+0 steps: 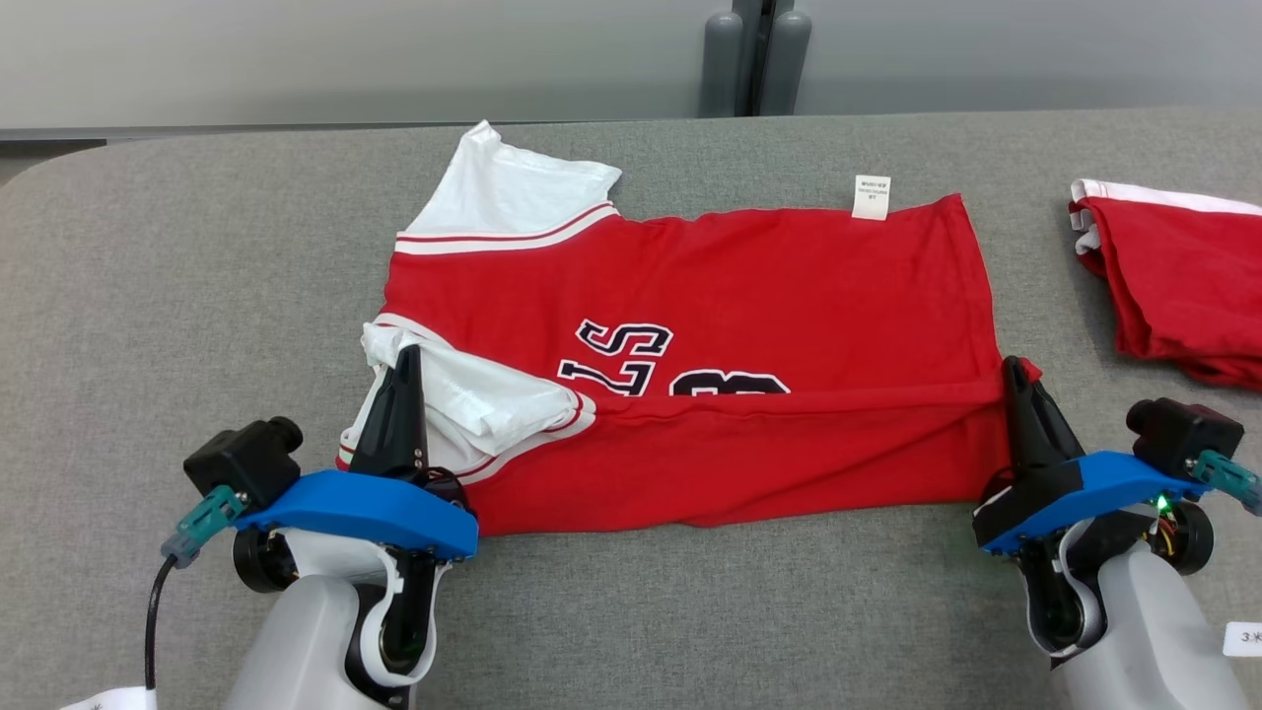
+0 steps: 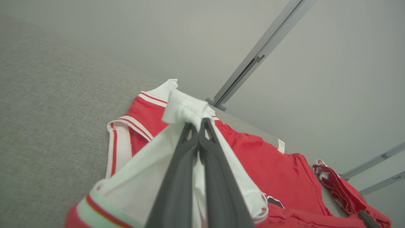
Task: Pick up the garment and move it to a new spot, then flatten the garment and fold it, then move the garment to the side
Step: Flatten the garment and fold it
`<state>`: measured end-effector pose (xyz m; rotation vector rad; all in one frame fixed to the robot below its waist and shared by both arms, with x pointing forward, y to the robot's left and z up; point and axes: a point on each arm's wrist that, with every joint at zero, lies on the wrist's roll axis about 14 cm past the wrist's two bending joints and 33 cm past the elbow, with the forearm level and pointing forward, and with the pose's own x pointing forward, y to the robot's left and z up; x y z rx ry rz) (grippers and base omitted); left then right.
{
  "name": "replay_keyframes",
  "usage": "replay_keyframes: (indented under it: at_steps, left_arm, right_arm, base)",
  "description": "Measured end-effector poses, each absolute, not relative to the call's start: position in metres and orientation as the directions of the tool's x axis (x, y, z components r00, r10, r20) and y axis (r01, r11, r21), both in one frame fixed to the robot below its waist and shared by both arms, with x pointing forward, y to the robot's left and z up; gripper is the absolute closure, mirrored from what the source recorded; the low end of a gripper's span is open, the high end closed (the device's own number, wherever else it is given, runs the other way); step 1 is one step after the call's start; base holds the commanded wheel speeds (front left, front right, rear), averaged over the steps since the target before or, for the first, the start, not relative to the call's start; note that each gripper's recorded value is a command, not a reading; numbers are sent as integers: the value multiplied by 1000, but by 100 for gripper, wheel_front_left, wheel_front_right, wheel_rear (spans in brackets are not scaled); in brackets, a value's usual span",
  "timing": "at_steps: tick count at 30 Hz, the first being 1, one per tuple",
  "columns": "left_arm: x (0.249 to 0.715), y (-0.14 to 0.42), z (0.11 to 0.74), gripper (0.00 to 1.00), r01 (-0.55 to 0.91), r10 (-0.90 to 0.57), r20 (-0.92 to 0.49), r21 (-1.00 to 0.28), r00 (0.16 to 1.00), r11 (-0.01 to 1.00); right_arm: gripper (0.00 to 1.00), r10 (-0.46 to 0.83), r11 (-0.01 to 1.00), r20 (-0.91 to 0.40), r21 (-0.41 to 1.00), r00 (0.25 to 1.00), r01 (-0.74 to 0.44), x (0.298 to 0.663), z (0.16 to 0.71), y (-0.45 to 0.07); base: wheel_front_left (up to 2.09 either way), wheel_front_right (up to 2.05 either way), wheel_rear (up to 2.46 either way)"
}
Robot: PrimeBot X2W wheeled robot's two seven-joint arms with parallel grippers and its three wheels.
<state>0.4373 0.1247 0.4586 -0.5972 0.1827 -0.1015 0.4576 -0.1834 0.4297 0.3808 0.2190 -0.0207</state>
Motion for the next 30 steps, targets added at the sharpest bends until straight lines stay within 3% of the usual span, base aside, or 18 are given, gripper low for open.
replay_keyframes:
  at_steps: [6,7,8,9,10,23,27,30]
  left_arm:
    - [446,126,445,100,16,-136,-185,-538,973,843]
    - [446,127,443,100,7,-130,-191,-537,973,844]
    - [447,128,442,74,2,-125,-195,-534,973,845]
    - [448,128,442,42,1,-123,-194,-533,973,846]
    - [448,129,442,0,-1,-120,-192,-532,974,846]
    - [428,139,468,0,70,-126,-71,-529,989,845]
    - [407,154,457,0,37,-118,-132,-496,984,867]
    - [383,164,434,0,-11,-127,-264,-467,956,884]
  right_arm:
    - [98,20,942,-243,330,970,64,468,422,-183]
    - [69,21,943,-248,327,969,64,469,421,-183]
    - [21,25,946,-255,319,967,60,470,419,-182]
    - [0,27,948,-255,315,966,57,472,419,-181]
    - [0,31,948,-255,313,966,52,473,419,-179]
    - [0,-3,972,-149,232,989,37,465,440,-187]
    - [0,-17,984,-122,172,992,38,451,446,-196]
    - [0,-18,990,-119,138,993,35,438,450,-200]
  base:
    - [0,0,0]
    - [0,0,0]
    - [0,0,0]
    - [0,0,0]
    - [0,0,0]
    - [0,0,0]
    - [0,0,0]
    - [0,0,0]
